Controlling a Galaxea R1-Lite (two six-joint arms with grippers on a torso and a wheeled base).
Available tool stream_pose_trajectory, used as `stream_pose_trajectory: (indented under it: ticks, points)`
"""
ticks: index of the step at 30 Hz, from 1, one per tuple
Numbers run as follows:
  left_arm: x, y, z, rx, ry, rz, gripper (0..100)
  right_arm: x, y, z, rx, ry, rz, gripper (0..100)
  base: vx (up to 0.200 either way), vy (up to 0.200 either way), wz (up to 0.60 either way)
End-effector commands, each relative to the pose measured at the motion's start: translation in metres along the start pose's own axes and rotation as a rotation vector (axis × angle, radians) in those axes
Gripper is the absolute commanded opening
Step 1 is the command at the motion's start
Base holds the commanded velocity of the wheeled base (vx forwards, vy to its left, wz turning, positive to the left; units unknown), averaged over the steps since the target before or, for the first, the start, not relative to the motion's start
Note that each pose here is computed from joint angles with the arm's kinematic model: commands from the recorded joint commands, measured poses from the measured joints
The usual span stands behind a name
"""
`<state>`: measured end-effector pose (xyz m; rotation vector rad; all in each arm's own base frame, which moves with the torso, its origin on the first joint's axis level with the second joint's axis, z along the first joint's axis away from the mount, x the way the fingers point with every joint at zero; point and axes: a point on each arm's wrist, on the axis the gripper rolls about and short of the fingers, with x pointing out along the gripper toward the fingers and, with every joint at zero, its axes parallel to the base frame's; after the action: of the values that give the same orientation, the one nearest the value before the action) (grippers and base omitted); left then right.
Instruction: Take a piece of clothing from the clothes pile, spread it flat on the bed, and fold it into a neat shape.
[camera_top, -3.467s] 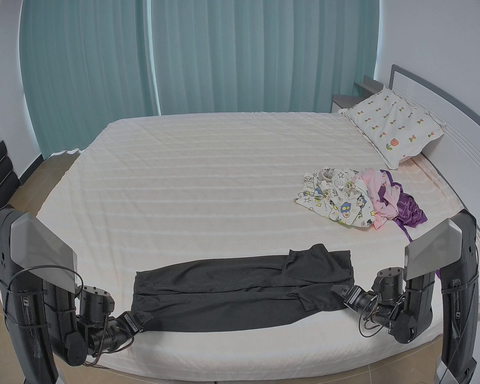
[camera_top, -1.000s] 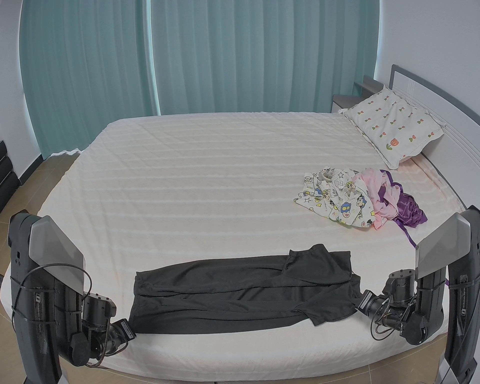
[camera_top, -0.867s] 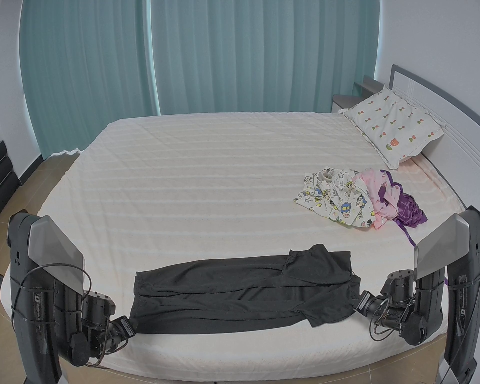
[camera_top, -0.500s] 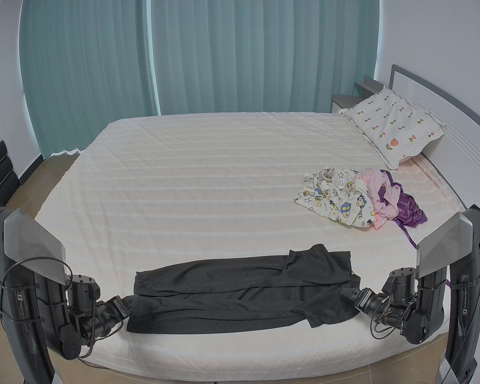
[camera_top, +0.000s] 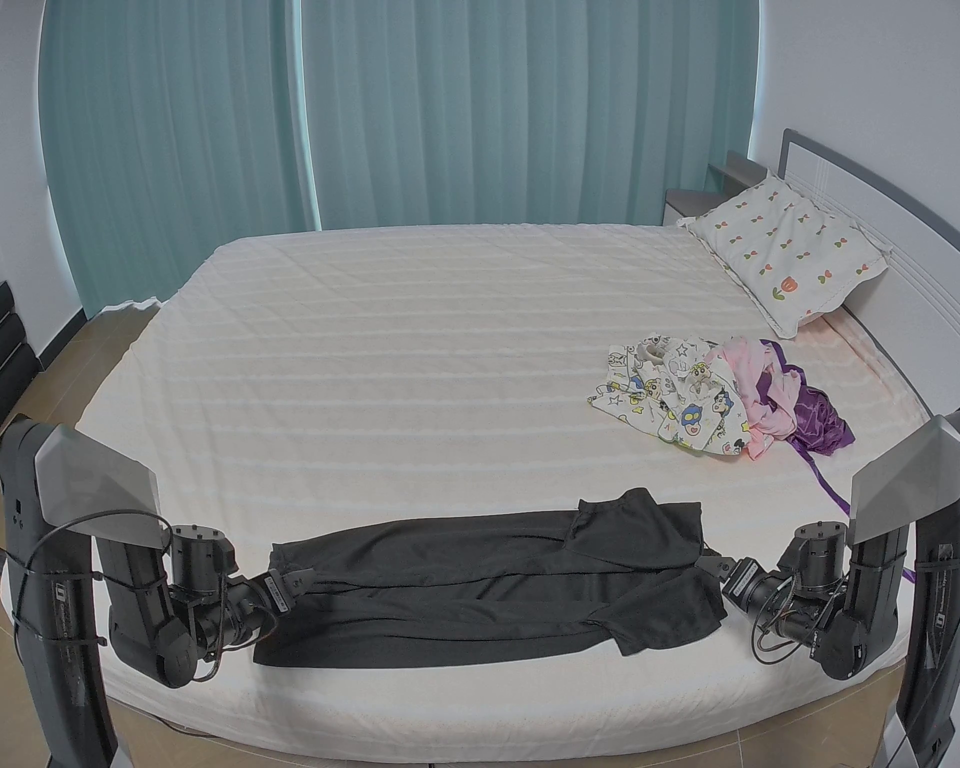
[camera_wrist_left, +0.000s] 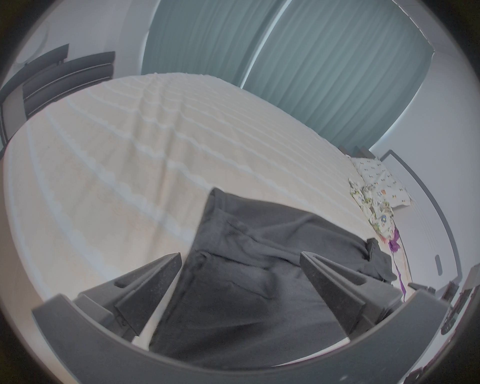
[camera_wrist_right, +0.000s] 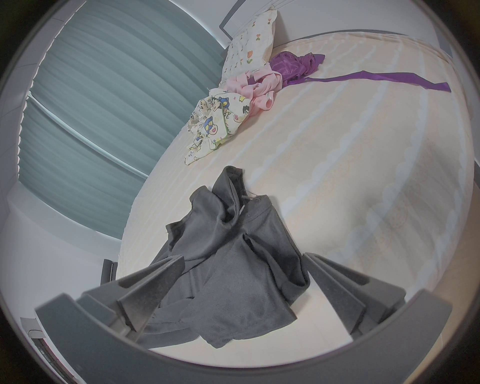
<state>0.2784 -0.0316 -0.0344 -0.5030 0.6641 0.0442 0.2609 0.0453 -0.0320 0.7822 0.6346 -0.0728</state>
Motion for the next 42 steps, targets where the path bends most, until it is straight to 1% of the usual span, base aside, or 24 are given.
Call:
stream_pose_trajectory:
  ticks: [1,2,3,5,7,11,12,13,14,15,18,20,22,23,24,25,26,27,31,32,36,41,42]
  points:
    - [0.009,-0.001,-0.014,0.019,0.052,-0.001,100,-0.002,0.001,0.006,0.001,-0.029,0.008,100,0.0,0.0,0.0]
    - [0.01,-0.001,-0.014,0.021,0.054,0.001,100,-0.002,0.0,0.008,-0.001,-0.035,0.007,100,0.0,0.0,0.0]
    - [0.011,0.0,-0.015,0.021,0.054,0.001,0,-0.002,0.0,0.009,0.0,-0.037,0.01,100,0.0,0.0,0.0]
    - [0.016,0.0,-0.015,0.027,0.049,0.006,0,-0.006,0.001,0.018,-0.013,-0.071,0.02,100,0.0,0.0,0.0]
    - [0.017,0.0,-0.014,0.024,0.041,0.008,0,-0.007,0.003,0.02,-0.026,-0.076,0.03,100,0.0,0.0,0.0]
    - [0.016,0.001,-0.013,0.013,0.036,0.016,0,0.001,0.006,0.025,-0.144,-0.046,0.107,100,0.0,0.0,0.0]
    - [0.016,0.001,-0.012,0.004,0.028,0.023,0,0.006,0.004,0.028,-0.195,-0.032,0.13,100,0.0,0.0,0.0]
    - [0.016,0.001,-0.012,-0.008,0.022,0.03,0,0.009,0.002,0.03,-0.228,-0.018,0.144,100,0.0,0.0,0.0]
    - [0.016,0.001,-0.012,-0.008,0.022,0.03,0,0.009,0.002,0.03,-0.228,-0.018,0.144,100,0.0,0.0,0.0]
    - [0.016,0.001,-0.011,-0.042,0.011,0.043,0,0.017,0.001,0.03,-0.302,0.009,0.179,100,0.0,0.0,0.0]
    - [0.015,0.002,-0.013,-0.057,0.017,0.048,0,0.032,-0.005,0.028,-0.387,0.043,0.18,100,0.0,0.0,0.0]
    - [0.015,0.002,-0.013,-0.057,0.016,0.049,0,0.04,-0.008,0.026,-0.42,0.076,0.169,100,0.0,0.0,0.0]
    - [0.015,0.002,-0.013,-0.058,0.016,0.049,0,0.043,-0.009,0.025,-0.433,0.099,0.18,100,0.0,0.0,0.0]
    - [0.015,0.002,-0.013,-0.064,0.016,0.049,0,0.046,-0.01,0.023,-0.451,0.119,0.201,100,0.0,0.0,0.0]
    - [0.015,0.002,-0.013,-0.068,0.015,0.049,0,0.049,-0.011,0.023,-0.471,0.124,0.211,100,0.0,0.0,0.0]
    - [0.015,0.002,-0.013,-0.068,0.015,0.049,0,0.049,-0.011,0.023,-0.471,0.124,0.211,100,0.0,0.0,0.0]
    - [0.015,0.002,-0.013,-0.074,0.014,0.05,0,0.052,-0.015,0.024,-0.515,0.129,0.214,100,0.0,0.0,0.0]
    - [0.015,0.002,-0.013,-0.075,0.015,0.049,0,0.054,-0.016,0.024,-0.539,0.128,0.218,100,0.0,0.0,0.0]
    - [0.015,0.002,-0.013,-0.075,0.016,0.051,0,0.057,-0.017,0.018,-0.567,0.156,0.228,100,0.0,0.0,0.0]
    - [0.015,0.002,-0.013,-0.075,0.017,0.05,0,0.057,-0.018,0.018,-0.568,0.159,0.226,0,0.0,0.0,0.0]
    - [0.015,0.003,-0.014,-0.075,0.019,0.054,0,0.066,-0.022,0.02,-0.611,0.156,0.221,0,0.0,0.0,0.0]
    - [0.016,0.003,-0.013,-0.076,0.015,0.054,0,0.072,-0.019,0.028,-0.609,0.119,0.23,0,0.0,0.0,0.0]
    - [0.017,0.003,-0.013,-0.076,0.014,0.054,0,0.073,-0.018,0.033,-0.607,0.1,0.234,0,0.0,0.0,0.0]
